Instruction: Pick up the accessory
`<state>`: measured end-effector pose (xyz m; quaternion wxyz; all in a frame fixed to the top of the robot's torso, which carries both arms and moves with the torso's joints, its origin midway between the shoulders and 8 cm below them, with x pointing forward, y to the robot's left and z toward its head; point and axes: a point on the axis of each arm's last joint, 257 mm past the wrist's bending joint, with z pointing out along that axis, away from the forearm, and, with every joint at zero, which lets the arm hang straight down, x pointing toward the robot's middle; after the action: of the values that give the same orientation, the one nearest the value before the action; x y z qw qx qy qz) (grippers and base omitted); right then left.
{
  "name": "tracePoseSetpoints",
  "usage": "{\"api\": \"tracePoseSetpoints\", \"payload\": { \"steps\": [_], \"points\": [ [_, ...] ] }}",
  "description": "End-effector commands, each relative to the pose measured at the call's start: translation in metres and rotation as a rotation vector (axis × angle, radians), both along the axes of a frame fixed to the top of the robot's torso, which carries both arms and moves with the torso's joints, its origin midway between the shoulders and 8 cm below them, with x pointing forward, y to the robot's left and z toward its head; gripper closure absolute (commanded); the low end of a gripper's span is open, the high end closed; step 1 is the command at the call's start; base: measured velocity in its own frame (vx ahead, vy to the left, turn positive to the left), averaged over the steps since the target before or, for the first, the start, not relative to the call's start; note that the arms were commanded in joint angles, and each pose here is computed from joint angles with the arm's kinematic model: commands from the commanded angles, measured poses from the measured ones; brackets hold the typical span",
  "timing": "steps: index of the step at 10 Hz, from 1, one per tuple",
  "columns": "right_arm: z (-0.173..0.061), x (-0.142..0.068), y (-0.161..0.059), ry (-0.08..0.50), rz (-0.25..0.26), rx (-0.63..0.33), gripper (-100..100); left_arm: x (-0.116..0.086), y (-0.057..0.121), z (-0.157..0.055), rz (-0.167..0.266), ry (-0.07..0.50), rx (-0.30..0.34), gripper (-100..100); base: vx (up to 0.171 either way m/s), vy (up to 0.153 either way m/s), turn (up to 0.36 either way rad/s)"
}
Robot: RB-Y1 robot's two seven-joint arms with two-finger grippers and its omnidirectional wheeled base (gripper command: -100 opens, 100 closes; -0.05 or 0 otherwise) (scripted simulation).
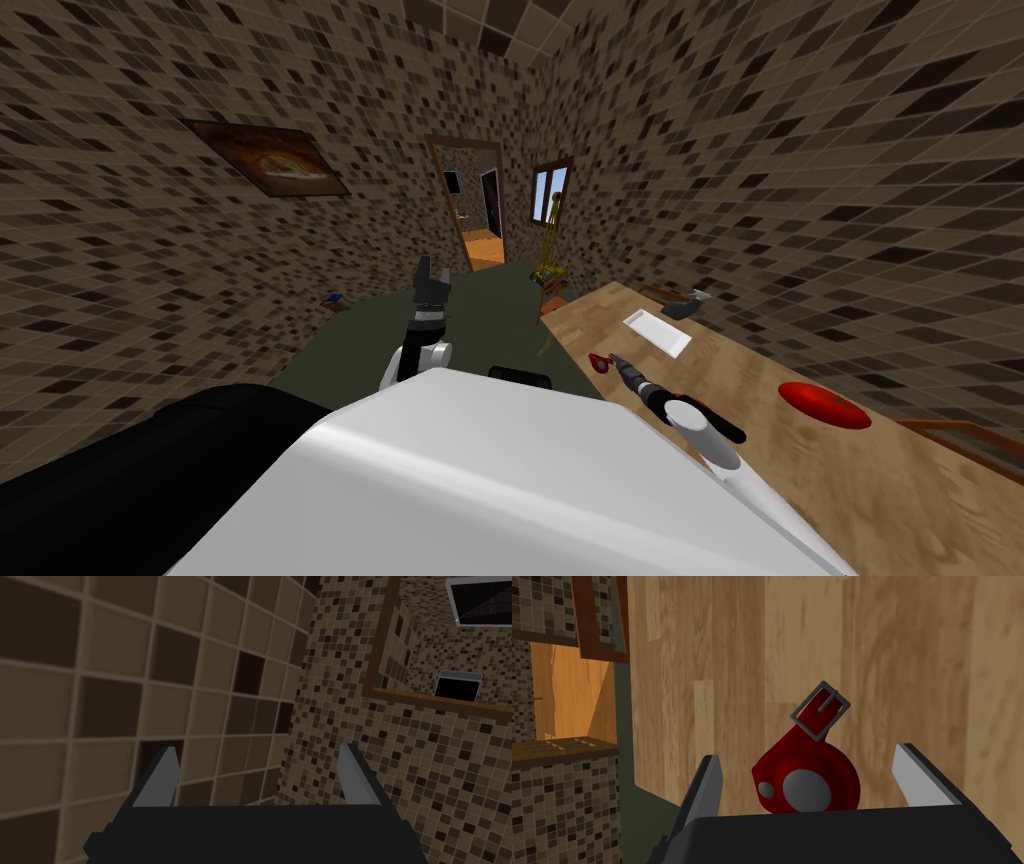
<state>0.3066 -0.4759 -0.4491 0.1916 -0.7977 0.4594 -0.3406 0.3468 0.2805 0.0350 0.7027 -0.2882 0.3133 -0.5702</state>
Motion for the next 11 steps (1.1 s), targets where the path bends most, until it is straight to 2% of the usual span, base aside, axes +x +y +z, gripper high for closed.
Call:
{"api": "tracePoseSetpoints", "payload": {
  "steps": [1,3,5,6,7,9,10,11],
  "points": [
    [-0.009,-0.011,-0.003,0.029,-0.045,0.055,-100,0.000,0.000,0.000,0.000,0.000,0.000,0,0.096,-0.007,0.052],
    [-0.018,-0.022,-0.002,0.054,-0.077,0.093,-100,0.000,0.000,0.000,0.000,0.000,0.000,0,0.075,-0.012,0.047],
    [-0.018,-0.021,-0.002,0.052,-0.073,0.088,-100,0.000,0.000,0.000,0.000,0.000,0.000,0,0.018,0.000,0.005],
    [-0.018,-0.021,-0.002,0.052,-0.074,0.090,0,0.000,0.000,0.000,0.000,0.000,0.000,0,0.000,0.000,0.000],
    [-0.027,-0.021,0.005,0.052,-0.077,0.090,-100,0.000,0.000,0.000,0.000,0.000,0.000,0,0.035,-0.034,0.019],
    [-0.036,-0.022,0.013,0.052,-0.079,0.091,-100,0.000,0.000,0.000,0.000,0.000,0.000,0,0.056,-0.053,0.021],
    [-0.032,-0.021,0.009,0.052,-0.080,0.093,-100,0.000,0.000,0.000,0.000,0.000,0.000,0,0.024,-0.021,0.006],
    [-0.032,-0.021,0.009,0.052,-0.079,0.091,100,0.000,0.000,0.000,0.000,0.000,0.000,0,0.000,0.000,0.000]
  ]
}}
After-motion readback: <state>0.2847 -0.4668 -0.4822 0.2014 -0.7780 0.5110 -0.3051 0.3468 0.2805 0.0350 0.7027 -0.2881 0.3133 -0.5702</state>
